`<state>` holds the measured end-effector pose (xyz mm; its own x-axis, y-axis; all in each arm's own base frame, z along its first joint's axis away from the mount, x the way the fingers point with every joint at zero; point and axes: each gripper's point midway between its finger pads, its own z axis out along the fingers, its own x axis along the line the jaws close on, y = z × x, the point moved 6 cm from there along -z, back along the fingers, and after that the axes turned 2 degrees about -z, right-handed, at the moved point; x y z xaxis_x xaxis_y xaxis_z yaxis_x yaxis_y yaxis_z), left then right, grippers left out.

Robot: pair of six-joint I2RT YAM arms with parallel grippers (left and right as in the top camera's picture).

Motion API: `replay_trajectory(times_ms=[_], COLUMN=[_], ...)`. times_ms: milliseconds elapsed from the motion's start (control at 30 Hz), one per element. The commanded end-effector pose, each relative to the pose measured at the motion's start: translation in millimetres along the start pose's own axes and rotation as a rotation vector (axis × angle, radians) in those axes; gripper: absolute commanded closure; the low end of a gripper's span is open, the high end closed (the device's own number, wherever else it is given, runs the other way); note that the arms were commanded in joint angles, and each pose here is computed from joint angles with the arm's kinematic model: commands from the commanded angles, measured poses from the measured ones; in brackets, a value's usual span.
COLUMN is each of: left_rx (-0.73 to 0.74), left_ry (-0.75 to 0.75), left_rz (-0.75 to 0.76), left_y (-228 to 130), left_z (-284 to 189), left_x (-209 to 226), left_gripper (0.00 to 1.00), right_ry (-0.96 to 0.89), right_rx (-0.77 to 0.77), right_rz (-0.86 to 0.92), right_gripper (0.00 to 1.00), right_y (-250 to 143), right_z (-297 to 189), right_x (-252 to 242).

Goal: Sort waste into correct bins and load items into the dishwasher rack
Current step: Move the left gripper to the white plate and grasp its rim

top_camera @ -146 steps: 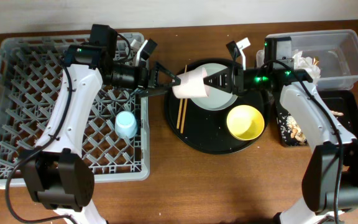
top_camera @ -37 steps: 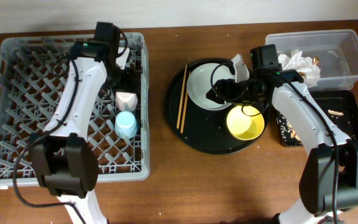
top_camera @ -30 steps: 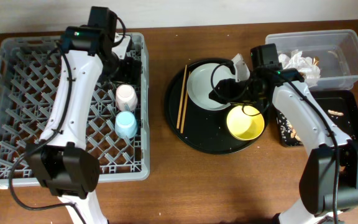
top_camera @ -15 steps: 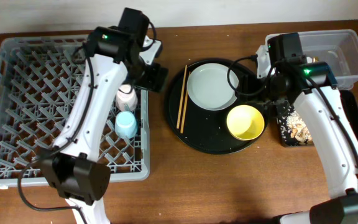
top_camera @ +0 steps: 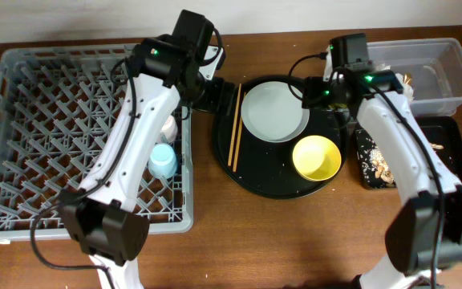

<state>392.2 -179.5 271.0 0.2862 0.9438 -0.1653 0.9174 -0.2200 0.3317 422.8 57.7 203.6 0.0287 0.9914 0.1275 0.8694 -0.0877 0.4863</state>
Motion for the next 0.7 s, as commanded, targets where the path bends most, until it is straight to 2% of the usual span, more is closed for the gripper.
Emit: replay_trajectory(times_ms=[0,200,467,567,667], left_rx=[0.037,0.038,-0.027,-0.049,0.004], left_ry=[-0.001,-0.001,-0.019,-0.037,-0.036], left_rz=[-0.052,-0.052,-0.027,0.008,0.024], left_y=[3.0,3.8,16.0,24.6,22.1], left_z=[20.1,22.4,26.6,48.2,84.2], left_x=[0.5,0.6,-8.9,-24.9,-34.8], left_gripper=[0.13,0.13,0.13,0.13,0.13], right_ry=[-0.029,-0.04,-0.042,-0.031,-0.035], right_rx=[0.03,0.042,0.06,0.079,0.095], right_rz=[0.006,0.006,0.007,0.008,0.008], right_gripper=[0.34,0.38,0.38,0.37,0.37], right_y=[-1.1,-1.8,-5.0,-8.4,-11.2], right_z=[23.3,48.4,51.0,50.8,50.6], right_x=[-2.9,-4.8,-5.4,-4.3,-5.2])
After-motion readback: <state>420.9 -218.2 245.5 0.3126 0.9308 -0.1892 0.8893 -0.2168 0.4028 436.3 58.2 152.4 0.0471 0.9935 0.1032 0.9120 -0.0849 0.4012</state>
